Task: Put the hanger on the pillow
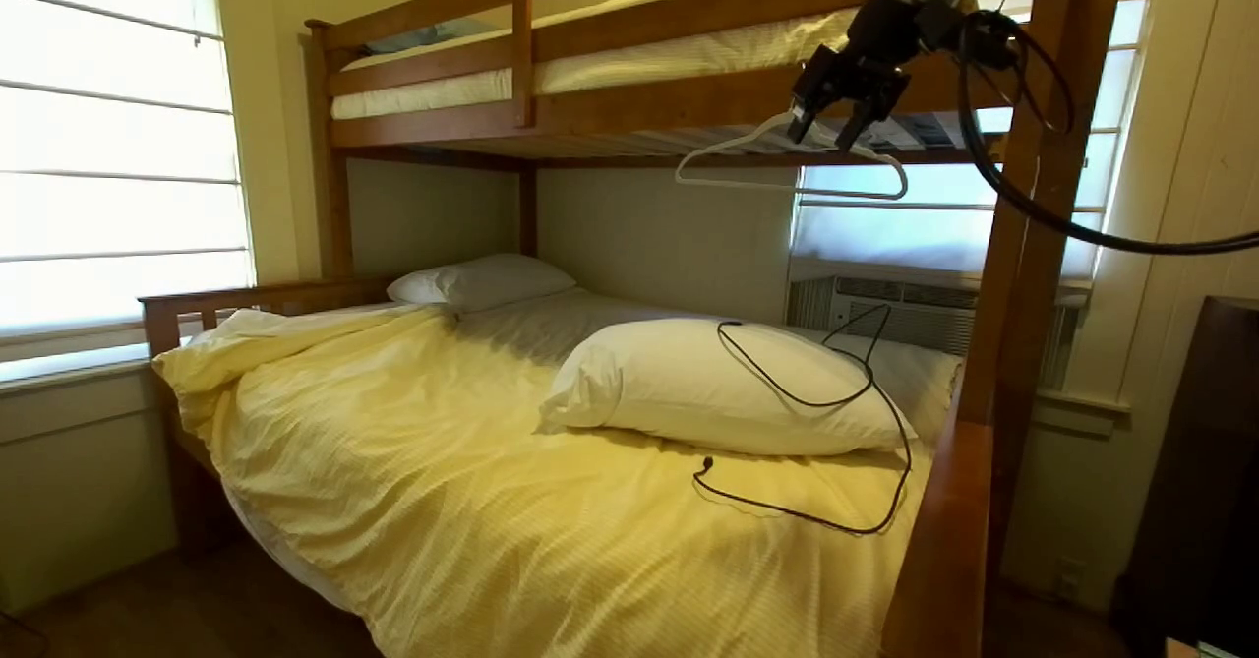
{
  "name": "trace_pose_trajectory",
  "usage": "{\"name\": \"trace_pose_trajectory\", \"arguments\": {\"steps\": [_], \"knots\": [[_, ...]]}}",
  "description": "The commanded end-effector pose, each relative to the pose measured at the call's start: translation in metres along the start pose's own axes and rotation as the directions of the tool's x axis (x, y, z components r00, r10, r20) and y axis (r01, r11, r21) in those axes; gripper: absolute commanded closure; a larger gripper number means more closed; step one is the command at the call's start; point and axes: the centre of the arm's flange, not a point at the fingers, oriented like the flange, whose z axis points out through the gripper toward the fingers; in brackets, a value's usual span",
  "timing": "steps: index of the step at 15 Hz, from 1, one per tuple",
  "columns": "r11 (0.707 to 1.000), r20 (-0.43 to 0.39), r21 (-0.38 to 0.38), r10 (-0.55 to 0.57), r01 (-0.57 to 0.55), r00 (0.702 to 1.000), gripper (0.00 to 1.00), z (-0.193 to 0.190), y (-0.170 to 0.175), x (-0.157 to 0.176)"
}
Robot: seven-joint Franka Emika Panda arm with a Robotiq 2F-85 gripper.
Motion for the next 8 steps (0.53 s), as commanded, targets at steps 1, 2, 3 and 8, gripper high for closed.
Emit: {"name": "trace_pose_trajectory", "arguments": {"steps": [1,2,3,8], "knots": [[0.997,-0.093,-0.056,0.055,-0.06,0.994,0.0,-0.004,0.034,0.033],[0.994,-0.118,-0.072,0.07,-0.079,0.991,0.0,-0.005,0.047,0.037],[0.991,-0.134,-0.094,0.086,-0.099,0.987,0.0,-0.004,0.059,0.04],[0.985,-0.146,-0.122,0.103,-0.122,0.984,0.0,-0.004,0.086,0.037]]}}
